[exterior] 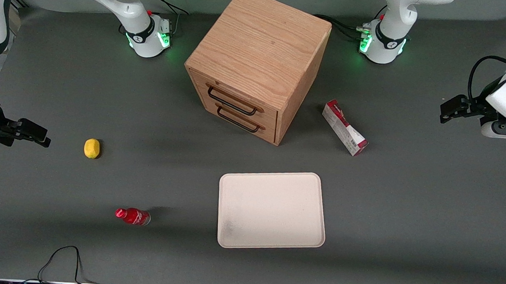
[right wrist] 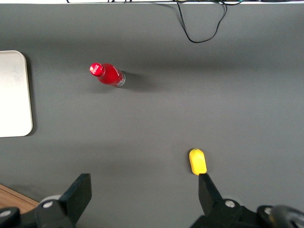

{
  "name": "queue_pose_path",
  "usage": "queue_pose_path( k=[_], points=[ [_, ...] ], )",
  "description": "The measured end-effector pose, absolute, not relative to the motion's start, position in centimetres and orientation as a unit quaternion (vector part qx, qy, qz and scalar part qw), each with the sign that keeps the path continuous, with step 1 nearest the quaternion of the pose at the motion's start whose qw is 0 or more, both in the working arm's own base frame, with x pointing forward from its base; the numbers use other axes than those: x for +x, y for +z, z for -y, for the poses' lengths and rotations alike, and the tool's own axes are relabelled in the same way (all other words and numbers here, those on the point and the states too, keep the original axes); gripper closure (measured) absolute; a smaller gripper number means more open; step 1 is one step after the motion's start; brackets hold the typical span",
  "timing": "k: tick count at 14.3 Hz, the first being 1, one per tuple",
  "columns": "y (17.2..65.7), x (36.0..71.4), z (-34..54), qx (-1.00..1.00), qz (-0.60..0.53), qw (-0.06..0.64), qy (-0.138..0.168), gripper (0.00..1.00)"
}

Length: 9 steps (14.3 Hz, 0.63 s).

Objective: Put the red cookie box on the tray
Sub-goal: 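Move the left gripper down over the red-and-white cookie box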

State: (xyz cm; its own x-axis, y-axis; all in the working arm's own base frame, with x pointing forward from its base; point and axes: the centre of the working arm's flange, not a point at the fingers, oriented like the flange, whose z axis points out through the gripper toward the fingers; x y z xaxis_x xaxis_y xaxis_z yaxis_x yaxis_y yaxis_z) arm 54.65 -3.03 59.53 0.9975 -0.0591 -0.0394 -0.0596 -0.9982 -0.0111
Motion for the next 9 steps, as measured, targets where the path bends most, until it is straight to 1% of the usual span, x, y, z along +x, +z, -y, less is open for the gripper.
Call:
queue_pose_path(
  k=[6, 7, 9],
  points=[
    [59.4, 54.6, 3.1, -0.999, -0.027, 0.002, 0.022, 0.00],
    [59.2, 54.6, 3.3, -1.000, -0.016, -0.003, 0.027, 0.00],
    [58.0, 54.5, 3.9, -0.998, 0.028, -0.022, 0.047, 0.00]
  ],
)
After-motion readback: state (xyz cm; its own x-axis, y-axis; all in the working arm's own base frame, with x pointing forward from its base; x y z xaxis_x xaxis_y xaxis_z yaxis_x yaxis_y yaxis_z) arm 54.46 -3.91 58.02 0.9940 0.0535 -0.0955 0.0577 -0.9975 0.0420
